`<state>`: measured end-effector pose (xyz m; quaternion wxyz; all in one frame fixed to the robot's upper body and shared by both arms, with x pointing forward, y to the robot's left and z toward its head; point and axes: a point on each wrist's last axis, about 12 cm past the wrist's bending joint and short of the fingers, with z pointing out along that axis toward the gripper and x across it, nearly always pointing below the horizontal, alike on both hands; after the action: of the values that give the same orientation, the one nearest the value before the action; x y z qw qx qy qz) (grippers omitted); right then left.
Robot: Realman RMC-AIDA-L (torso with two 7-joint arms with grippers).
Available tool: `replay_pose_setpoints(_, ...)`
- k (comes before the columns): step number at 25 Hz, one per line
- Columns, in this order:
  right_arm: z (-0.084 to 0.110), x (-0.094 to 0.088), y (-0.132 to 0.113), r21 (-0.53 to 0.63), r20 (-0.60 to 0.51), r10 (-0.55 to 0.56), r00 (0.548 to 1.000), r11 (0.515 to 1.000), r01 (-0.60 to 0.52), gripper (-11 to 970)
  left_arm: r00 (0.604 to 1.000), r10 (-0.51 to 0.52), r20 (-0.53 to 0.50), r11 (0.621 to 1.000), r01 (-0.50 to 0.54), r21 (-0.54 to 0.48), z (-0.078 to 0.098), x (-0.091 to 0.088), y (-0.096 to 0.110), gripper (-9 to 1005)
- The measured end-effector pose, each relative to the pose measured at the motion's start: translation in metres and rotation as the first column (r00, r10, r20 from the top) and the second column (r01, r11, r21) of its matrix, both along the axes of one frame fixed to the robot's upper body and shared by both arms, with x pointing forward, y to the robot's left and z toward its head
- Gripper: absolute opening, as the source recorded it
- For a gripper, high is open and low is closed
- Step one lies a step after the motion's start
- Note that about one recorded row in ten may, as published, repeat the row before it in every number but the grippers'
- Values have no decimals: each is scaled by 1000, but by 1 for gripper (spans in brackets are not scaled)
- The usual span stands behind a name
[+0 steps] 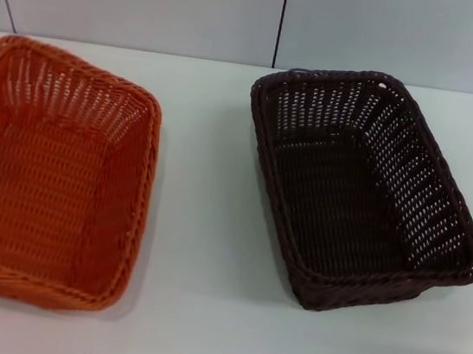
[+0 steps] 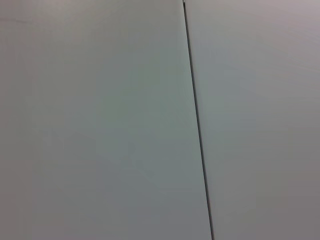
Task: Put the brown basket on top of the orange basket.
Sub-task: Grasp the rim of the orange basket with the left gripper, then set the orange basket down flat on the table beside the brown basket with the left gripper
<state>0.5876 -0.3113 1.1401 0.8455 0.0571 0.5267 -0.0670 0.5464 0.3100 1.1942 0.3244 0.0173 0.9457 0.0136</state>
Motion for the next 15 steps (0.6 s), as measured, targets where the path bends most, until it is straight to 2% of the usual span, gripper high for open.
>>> replay_pose_setpoints(2, 0, 0, 0, -1, -1, 0, 1000, 1000, 0, 636, 999, -54, 9, 999, 54, 7, 6, 7, 2, 175)
replay_pose_setpoints(13, 1, 1, -3, 2, 3, -10, 1000, 1000, 10, 636, 975, -205, 82, 978, 206, -3, 32, 19, 12, 172)
replay_pose_setpoints(15, 1, 1, -4, 3, 3, -14, 1000, 1000, 14, 636, 962, -261, 86, 965, 260, 21, 40, 21, 13, 171)
